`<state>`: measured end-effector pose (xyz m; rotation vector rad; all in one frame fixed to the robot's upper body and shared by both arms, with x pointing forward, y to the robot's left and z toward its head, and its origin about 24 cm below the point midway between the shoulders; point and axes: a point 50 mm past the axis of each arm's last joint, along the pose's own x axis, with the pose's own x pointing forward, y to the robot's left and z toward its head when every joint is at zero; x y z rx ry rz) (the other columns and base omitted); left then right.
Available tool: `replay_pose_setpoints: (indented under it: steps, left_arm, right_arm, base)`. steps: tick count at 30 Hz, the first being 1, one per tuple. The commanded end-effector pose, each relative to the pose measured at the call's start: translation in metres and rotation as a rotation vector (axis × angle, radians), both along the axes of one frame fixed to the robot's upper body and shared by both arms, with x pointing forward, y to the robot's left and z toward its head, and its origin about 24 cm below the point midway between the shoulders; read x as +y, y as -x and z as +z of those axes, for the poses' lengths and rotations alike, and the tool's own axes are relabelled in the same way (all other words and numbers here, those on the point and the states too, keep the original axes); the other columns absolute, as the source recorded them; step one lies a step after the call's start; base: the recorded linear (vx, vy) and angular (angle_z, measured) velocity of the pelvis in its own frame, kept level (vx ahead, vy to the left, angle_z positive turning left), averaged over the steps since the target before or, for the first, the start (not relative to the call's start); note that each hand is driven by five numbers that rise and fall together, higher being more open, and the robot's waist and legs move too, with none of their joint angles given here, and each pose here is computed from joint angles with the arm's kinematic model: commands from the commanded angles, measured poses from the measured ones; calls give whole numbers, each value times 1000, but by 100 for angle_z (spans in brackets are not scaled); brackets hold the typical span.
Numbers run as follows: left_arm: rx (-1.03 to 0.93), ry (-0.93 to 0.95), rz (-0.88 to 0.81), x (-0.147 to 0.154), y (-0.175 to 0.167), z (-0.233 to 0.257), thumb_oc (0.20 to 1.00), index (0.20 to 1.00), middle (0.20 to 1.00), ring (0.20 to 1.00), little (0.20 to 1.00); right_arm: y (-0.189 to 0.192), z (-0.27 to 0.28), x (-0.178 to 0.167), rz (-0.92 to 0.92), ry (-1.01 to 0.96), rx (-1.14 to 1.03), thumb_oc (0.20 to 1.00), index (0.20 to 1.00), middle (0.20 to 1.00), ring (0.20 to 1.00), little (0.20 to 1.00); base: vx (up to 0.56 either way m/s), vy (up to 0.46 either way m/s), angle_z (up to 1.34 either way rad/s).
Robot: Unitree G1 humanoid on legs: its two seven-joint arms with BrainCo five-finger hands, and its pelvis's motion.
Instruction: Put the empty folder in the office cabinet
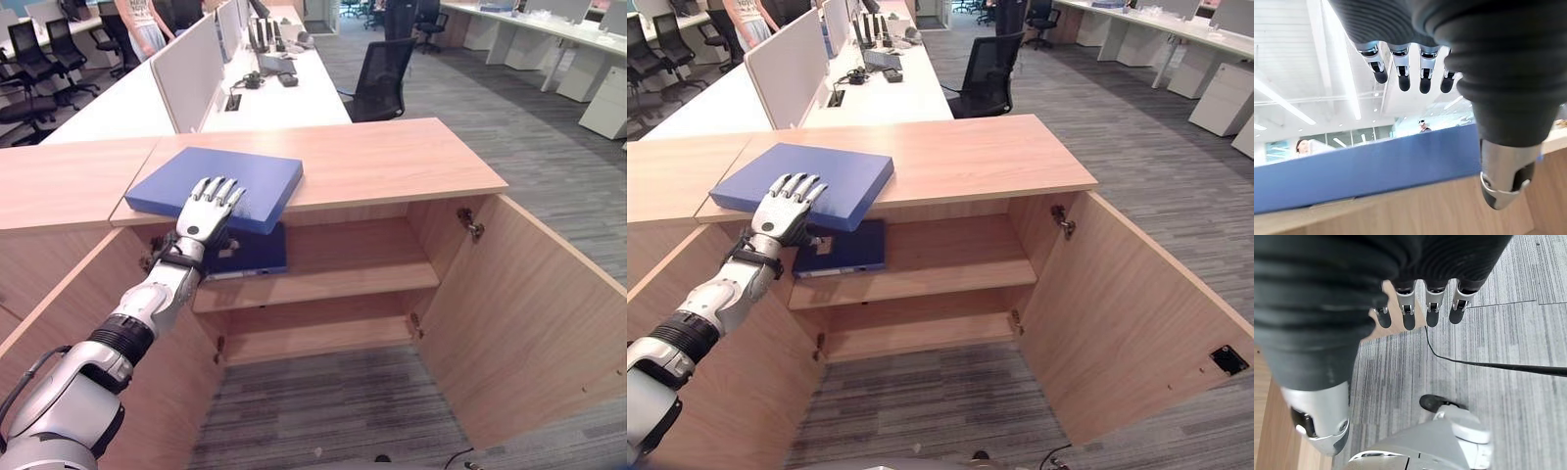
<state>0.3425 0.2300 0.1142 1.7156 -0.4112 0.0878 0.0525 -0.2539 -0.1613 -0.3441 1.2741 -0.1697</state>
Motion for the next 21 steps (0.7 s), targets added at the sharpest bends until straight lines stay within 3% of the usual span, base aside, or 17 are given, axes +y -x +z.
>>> replay_pose_setpoints:
  steps: [1, 21]
  left_arm:
    - [-249, 20, 39, 5, -23, 75, 1000, 1000, 1000, 1000, 1000]
    - [-237, 19, 82, 13, -29, 83, 1000, 1000, 1000, 1000, 1000]
  right_arm:
    - [-20, 3, -2, 62, 25, -28, 1000, 1000, 1000, 1000, 1000]
    - [-20, 4, -5, 48, 32, -23, 1000, 1000, 1000, 1000, 1000]
  base:
    - [0, 0, 0]
    - [11, 5, 0]
